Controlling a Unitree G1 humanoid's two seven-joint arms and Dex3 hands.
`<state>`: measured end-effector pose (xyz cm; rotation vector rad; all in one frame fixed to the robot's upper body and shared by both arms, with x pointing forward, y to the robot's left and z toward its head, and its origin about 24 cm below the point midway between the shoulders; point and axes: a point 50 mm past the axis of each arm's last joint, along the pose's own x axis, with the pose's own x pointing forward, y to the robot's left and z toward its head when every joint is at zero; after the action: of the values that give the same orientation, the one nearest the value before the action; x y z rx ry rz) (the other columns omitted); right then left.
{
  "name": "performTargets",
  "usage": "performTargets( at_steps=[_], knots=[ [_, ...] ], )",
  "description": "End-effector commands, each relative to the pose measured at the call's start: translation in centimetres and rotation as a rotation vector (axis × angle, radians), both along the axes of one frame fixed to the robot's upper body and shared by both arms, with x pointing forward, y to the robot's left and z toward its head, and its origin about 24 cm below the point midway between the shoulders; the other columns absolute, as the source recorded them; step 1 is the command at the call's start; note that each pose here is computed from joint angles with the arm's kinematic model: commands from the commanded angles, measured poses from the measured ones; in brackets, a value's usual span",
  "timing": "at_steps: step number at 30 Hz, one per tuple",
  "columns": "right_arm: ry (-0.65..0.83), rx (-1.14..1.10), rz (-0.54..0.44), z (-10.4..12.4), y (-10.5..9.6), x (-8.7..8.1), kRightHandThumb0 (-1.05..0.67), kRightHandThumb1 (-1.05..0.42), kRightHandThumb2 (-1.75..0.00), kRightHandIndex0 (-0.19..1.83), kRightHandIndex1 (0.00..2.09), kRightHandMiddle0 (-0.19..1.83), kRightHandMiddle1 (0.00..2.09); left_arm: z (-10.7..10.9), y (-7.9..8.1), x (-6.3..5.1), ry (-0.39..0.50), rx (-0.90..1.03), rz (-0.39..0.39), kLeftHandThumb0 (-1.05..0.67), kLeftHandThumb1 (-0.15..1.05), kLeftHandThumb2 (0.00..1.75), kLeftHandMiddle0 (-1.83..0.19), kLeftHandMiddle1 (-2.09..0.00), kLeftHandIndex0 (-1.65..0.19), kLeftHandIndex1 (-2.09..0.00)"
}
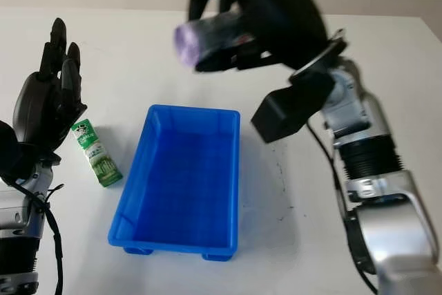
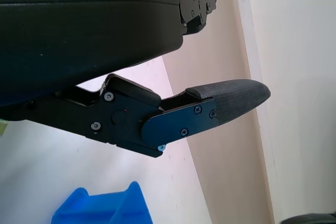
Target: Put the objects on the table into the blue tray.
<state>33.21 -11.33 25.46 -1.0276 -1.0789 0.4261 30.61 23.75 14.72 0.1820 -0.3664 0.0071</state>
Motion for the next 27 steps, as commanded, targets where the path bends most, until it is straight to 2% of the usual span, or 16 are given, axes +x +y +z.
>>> performTargets(
  at_steps=[1,6,9,14,17,18,20,21,22,23,25,27],
  knots=[
    [0.038,-0.027,0.052,-1.2,0.6,-0.5,-0.45,-1.04,-0.10,1.24,2.09,1.09,2.08,0.3,-0.1,-0.3,-0.014,0.001,0.003,-0.81,1.05,0.71,0.19,0.00,0.19,0.00],
    [0.161,-0.153,0.087,-3.0,1.0,-0.8,-0.45,-1.05,-0.18,1.14,2.09,0.93,2.09,0.3,-0.1,-0.3,-0.014,-0.003,0.010,-0.81,1.05,0.72,0.19,0.00,0.19,0.00],
    [0.226,-0.228,0.084,-3.7,0.9,-0.8,-0.47,-1.05,-0.18,1.09,2.09,0.88,2.09,0.3,-0.1,-0.3,-0.013,-0.004,0.010,-0.81,1.05,0.72,0.19,0.00,0.19,0.00],
    [0.318,-0.355,0.067,-4.1,0.3,-0.4,-0.55,-1.05,-0.13,0.89,2.09,0.73,2.09,0.3,-0.1,-0.3,-0.014,-0.001,0.006,-0.81,1.05,0.72,0.19,0.00,0.19,0.00],
    [0.330,-0.419,0.038,-3.9,-0.2,-0.3,-0.66,-1.05,-0.12,0.52,2.09,0.43,2.09,0.3,-0.1,-0.3,-0.012,-0.003,0.005,-0.81,1.05,0.72,0.19,0.00,0.19,0.00],
    [0.333,-0.434,0.032,-3.7,-0.4,-0.3,-0.70,-1.05,-0.14,0.39,2.03,0.29,2.01,0.3,-0.1,-0.3,-0.011,-0.002,0.005,-0.81,1.05,0.72,0.19,0.00,0.19,0.00],
    [0.370,-0.469,0.029,-3.4,-0.6,-0.3,-0.80,-1.05,-0.20,0.20,1.31,0.11,1.46,0.3,-0.1,-0.2,-0.009,-0.003,0.003,-0.82,1.05,0.72,0.19,0.00,0.19,0.00],
    [0.389,-0.480,0.031,-3.3,-0.7,-0.3,-0.84,-1.05,-0.24,0.09,0.88,0.02,1.01,0.3,-0.1,-0.2,-0.009,-0.003,0.002,-0.82,1.05,0.72,0.19,0.00,0.19,0.00],
    [0.414,-0.485,0.035,-3.1,-0.7,-0.3,-0.86,-1.05,-0.26,0.09,0.48,0.04,0.58,0.3,-0.2,-0.2,-0.009,-0.002,0.001,-0.82,1.05,0.72,0.19,0.00,0.19,0.00],
    [0.435,-0.481,0.043,-3.1,-0.8,-0.3,-0.88,-1.05,-0.28,0.05,0.30,0.01,0.38,0.3,-0.2,-0.1,-0.009,-0.002,0.000,-0.82,1.05,0.72,0.19,0.00,0.19,0.00],
    [0.463,-0.465,0.057,-3.0,-0.9,-0.3,-0.92,-1.05,-0.36,-0.10,0.08,-0.12,0.14,0.3,-0.2,0.0,-0.009,-0.002,-0.006,-0.82,1.05,0.72,0.19,0.00,0.19,0.00],
    [0.473,-0.438,0.067,-2.9,-1.0,-0.3,-0.95,-1.05,-0.43,-0.17,0.02,-0.18,0.04,0.3,-0.2,0.0,-0.010,0.001,-0.008,-0.82,1.05,0.72,0.19,0.00,0.19,0.00]
  ],
)
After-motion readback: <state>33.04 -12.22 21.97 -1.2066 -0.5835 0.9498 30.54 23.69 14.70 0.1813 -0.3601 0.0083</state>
